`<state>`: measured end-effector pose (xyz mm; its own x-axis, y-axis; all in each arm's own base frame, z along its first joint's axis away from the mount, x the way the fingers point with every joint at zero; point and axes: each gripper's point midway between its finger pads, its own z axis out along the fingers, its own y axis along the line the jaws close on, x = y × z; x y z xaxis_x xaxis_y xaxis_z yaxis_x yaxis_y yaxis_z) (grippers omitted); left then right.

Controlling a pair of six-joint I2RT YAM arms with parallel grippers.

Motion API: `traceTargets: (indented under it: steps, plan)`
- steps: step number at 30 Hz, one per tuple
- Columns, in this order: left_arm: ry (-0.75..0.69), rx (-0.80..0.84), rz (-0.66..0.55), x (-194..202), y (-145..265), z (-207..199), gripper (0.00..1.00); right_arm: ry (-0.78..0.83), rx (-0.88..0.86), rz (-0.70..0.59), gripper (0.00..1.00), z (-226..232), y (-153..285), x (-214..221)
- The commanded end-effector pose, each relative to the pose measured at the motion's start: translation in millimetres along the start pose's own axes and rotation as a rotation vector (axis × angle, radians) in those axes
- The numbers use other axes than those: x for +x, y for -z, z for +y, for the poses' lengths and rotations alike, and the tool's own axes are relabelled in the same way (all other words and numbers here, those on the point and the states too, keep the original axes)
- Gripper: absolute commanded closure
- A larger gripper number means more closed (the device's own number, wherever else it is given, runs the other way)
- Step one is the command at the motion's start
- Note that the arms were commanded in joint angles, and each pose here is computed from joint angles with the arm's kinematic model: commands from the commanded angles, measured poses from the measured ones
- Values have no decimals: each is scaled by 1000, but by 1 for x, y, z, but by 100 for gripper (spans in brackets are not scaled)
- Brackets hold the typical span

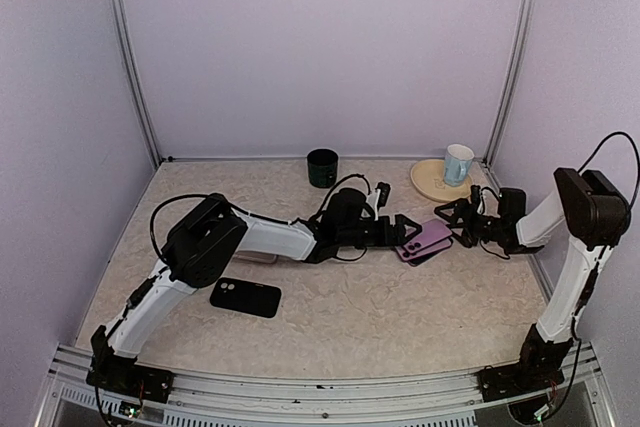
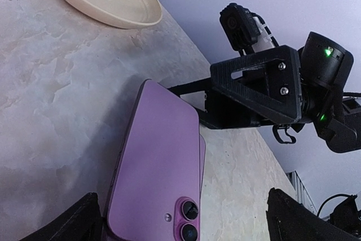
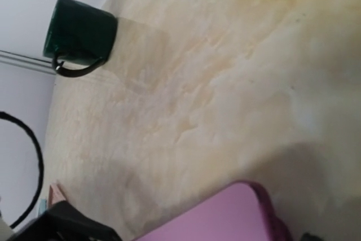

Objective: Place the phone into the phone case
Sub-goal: Pick up the phone from the phone.

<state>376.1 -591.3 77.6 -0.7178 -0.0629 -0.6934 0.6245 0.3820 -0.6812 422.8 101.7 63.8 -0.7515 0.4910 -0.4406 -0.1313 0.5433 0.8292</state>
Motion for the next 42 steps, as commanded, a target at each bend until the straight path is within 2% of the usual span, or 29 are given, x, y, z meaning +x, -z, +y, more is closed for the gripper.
traceTargets:
  steps: [1,10,18,21,24,30,34,42]
  plan:
    - [8,13,14,7,-6,0,1,27,-54,9,9,7,-2,-2]
    - [11,18,19,9,-6,-3,2,-9,-98,43,9,16,0,14]
    - [16,19,29,15,-7,-3,10,-26,-70,56,10,14,1,20]
    - [19,-10,25,15,-5,2,8,-9,-85,51,10,23,4,19]
    - [26,-71,-2,9,3,14,2,22,-71,48,10,29,7,18]
    - [73,-190,-63,-10,29,35,1,73,-30,51,9,36,11,20]
    - [111,-227,-28,-3,34,41,1,88,-24,77,9,38,7,29]
    - [205,-186,75,36,41,29,1,90,-16,103,9,35,5,43]
